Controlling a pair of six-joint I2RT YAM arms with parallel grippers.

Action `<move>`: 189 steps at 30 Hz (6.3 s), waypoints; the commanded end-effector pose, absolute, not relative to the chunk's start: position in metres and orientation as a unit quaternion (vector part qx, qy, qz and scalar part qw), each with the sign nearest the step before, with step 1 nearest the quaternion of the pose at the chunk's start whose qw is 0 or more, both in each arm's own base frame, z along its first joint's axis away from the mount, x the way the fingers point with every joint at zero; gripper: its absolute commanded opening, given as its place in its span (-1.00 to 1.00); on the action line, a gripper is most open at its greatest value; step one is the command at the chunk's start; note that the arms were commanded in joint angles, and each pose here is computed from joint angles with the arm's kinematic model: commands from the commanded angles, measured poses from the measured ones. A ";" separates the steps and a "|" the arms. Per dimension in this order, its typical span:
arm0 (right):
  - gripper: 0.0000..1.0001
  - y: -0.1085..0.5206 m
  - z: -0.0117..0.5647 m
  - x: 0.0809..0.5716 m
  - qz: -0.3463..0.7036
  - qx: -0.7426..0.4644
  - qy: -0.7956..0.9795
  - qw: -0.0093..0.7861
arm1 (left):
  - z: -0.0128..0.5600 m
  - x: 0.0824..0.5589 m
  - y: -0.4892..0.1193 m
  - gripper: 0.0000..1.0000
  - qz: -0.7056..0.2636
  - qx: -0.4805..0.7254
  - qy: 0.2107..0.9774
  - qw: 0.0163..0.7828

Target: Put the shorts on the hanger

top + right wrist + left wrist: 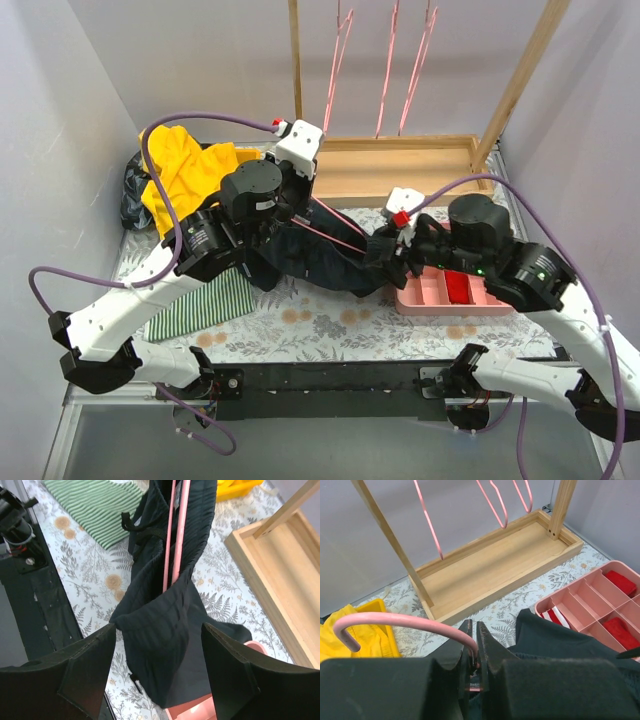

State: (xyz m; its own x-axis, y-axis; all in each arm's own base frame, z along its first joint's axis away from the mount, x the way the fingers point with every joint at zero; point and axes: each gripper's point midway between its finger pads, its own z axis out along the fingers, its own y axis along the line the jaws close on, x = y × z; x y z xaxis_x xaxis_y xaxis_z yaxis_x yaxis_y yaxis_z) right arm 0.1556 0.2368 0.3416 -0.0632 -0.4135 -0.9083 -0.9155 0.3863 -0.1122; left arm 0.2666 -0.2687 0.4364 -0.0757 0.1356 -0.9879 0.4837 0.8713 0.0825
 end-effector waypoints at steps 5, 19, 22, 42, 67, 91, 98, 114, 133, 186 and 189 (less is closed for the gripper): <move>0.58 0.224 0.345 0.141 0.275 -0.485 0.663 0.498 | 0.484 0.258 -0.262 -1.00 -0.182 0.188 0.686 0.679; 0.49 0.242 0.327 0.174 0.235 -0.468 0.711 0.469 | 0.481 0.258 -0.269 -1.00 -0.187 0.198 0.689 0.671; 0.31 0.246 0.331 0.174 0.250 -0.462 0.700 0.485 | 0.475 0.260 -0.272 -1.00 -0.180 0.204 0.692 0.668; -0.02 0.242 0.316 0.168 0.260 -0.444 0.719 0.467 | 0.466 0.264 -0.291 -1.00 -0.191 0.217 0.697 0.657; -0.97 0.188 0.304 0.157 0.265 -0.298 0.749 0.529 | 0.497 0.248 -0.286 0.96 -0.264 0.177 0.664 0.676; -0.97 0.119 0.276 0.159 0.258 -0.027 0.798 0.544 | 0.551 0.222 -0.243 0.96 -0.331 0.105 0.602 0.719; -0.97 0.120 0.308 0.195 0.227 0.064 0.783 0.576 | 0.538 0.222 -0.250 0.96 -0.341 0.106 0.611 0.707; -0.97 0.092 0.380 0.304 0.152 0.119 0.758 0.623 | 0.512 0.209 -0.237 0.97 -0.352 0.107 0.627 0.687; -0.97 0.020 0.455 0.389 0.113 0.052 0.780 0.614 | 0.409 0.218 -0.264 0.97 -0.318 0.150 0.692 0.631; -0.97 -0.035 0.460 0.469 0.061 0.031 0.778 0.624 | 0.362 0.236 -0.297 0.96 -0.281 0.202 0.707 0.616; -0.97 -0.037 0.464 0.471 0.058 0.032 0.773 0.630 | 0.360 0.237 -0.299 0.97 -0.279 0.203 0.710 0.614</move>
